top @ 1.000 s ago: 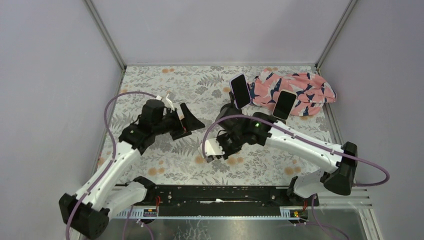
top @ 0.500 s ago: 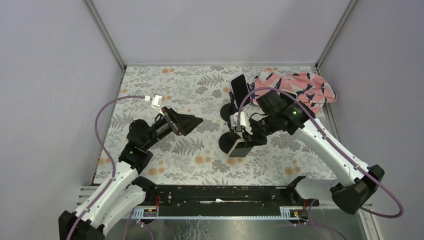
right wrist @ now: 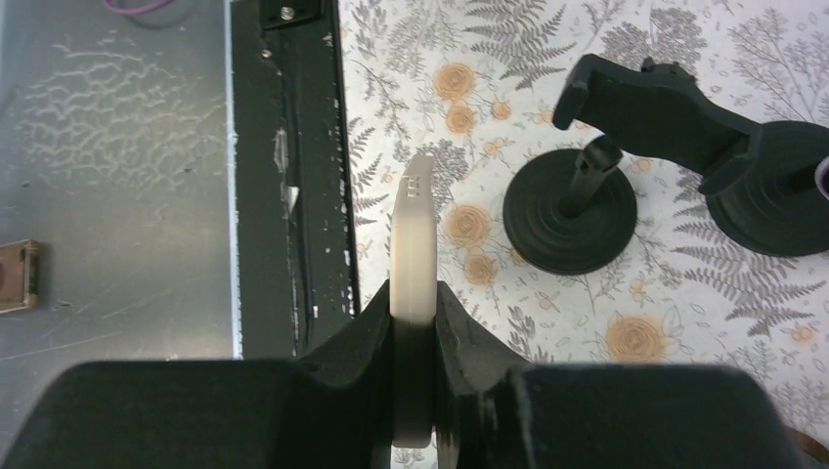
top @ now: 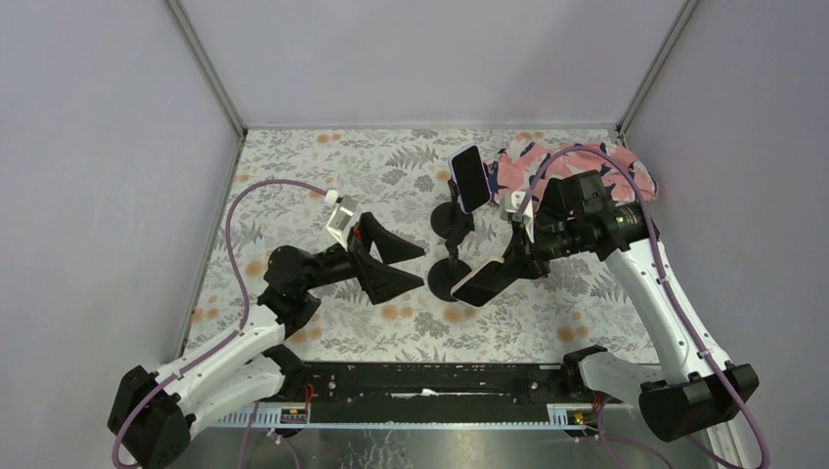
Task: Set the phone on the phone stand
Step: Pick up the phone at the center of the board.
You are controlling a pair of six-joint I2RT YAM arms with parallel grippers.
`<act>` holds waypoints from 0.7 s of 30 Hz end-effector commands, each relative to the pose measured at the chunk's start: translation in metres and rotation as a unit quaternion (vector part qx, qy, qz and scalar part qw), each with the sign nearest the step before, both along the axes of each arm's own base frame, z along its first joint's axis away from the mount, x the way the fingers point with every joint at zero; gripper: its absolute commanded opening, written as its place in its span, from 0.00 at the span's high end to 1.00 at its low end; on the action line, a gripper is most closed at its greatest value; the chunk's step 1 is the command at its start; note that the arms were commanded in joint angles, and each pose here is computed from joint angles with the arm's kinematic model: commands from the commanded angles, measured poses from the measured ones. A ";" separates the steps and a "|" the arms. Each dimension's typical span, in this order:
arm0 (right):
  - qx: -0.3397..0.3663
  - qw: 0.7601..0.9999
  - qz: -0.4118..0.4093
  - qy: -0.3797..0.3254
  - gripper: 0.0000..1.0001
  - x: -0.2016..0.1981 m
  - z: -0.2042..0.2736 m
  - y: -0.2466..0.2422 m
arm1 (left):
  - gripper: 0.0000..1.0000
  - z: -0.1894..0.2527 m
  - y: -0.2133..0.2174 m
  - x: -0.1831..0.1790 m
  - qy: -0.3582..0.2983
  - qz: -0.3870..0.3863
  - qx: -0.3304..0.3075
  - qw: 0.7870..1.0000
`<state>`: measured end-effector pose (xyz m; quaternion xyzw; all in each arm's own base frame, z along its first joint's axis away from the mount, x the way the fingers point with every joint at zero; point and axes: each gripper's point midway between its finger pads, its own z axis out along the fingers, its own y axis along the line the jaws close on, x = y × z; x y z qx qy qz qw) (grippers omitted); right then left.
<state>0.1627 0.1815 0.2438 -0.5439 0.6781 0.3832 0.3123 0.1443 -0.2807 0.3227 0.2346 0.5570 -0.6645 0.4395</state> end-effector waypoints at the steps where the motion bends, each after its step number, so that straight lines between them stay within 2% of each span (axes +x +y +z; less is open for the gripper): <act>1: 0.065 0.997 0.033 0.006 0.97 -0.019 0.024 0.010 | 0.01 0.015 0.004 -0.018 -0.088 -0.015 -0.041 0.995; 6: 0.092 0.994 0.049 0.036 0.96 -0.025 0.027 0.016 | 0.07 0.004 -0.002 -0.023 -0.098 -0.021 -0.045 0.994; 12: 0.108 0.991 0.055 0.065 0.96 -0.021 0.033 0.021 | 0.12 -0.015 -0.025 -0.014 -0.117 0.007 0.008 0.993; 21: 0.102 0.989 0.064 0.082 0.95 -0.019 0.030 0.025 | 0.12 -0.034 -0.049 -0.011 -0.136 0.014 0.069 0.988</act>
